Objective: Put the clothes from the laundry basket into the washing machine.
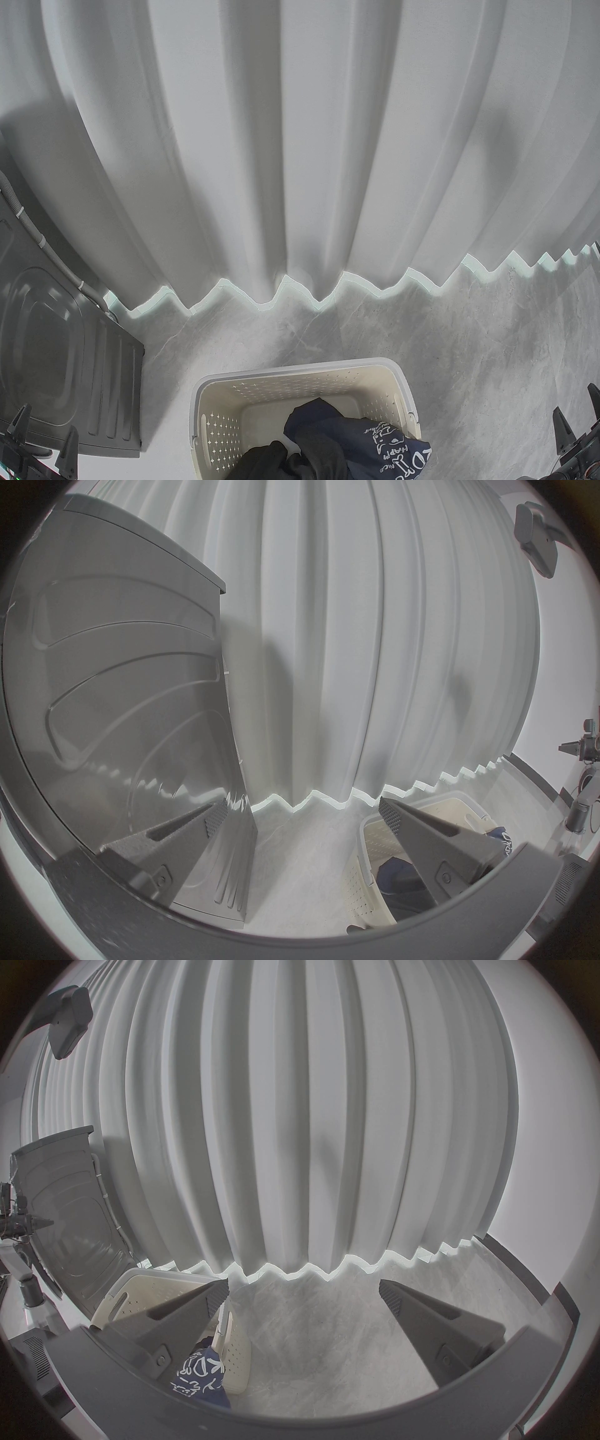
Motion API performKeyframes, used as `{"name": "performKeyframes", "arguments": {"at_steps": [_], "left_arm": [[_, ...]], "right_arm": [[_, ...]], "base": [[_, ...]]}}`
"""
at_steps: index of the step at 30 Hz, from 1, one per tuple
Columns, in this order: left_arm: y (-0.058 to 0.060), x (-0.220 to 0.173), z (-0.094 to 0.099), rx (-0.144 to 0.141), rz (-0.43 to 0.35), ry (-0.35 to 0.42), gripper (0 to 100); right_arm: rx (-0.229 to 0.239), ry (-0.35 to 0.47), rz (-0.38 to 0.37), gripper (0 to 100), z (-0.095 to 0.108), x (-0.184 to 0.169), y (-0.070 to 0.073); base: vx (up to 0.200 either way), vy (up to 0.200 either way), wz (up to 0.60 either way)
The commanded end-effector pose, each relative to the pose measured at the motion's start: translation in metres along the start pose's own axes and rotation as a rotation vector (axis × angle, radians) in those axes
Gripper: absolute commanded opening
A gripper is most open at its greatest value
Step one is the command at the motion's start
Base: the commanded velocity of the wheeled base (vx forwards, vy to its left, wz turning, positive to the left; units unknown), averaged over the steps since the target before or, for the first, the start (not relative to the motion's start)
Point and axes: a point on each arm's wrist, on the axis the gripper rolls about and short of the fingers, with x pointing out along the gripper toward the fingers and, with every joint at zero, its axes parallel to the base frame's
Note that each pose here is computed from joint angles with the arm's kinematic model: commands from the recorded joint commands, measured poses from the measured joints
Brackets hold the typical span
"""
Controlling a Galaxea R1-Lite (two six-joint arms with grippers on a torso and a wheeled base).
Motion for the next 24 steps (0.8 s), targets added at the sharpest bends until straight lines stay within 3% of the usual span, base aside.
{"name": "performKeyframes", "arguments": {"at_steps": [1,24], "left_arm": [[0.0001,-0.0001,-0.0048,0.0,0.0,-0.001,100],[0.0001,-0.0001,-0.0048,0.0,0.002,-0.001,100]], "right_arm": [[0.0,0.0,0.001,100,-0.0049,-0.0001,0.0],[0.0,0.0,0.001,100,-0.0049,-0.0001,0.0]], "base": [[-0.2,0.0,0.0],[-0.2,0.0,0.0]]}}
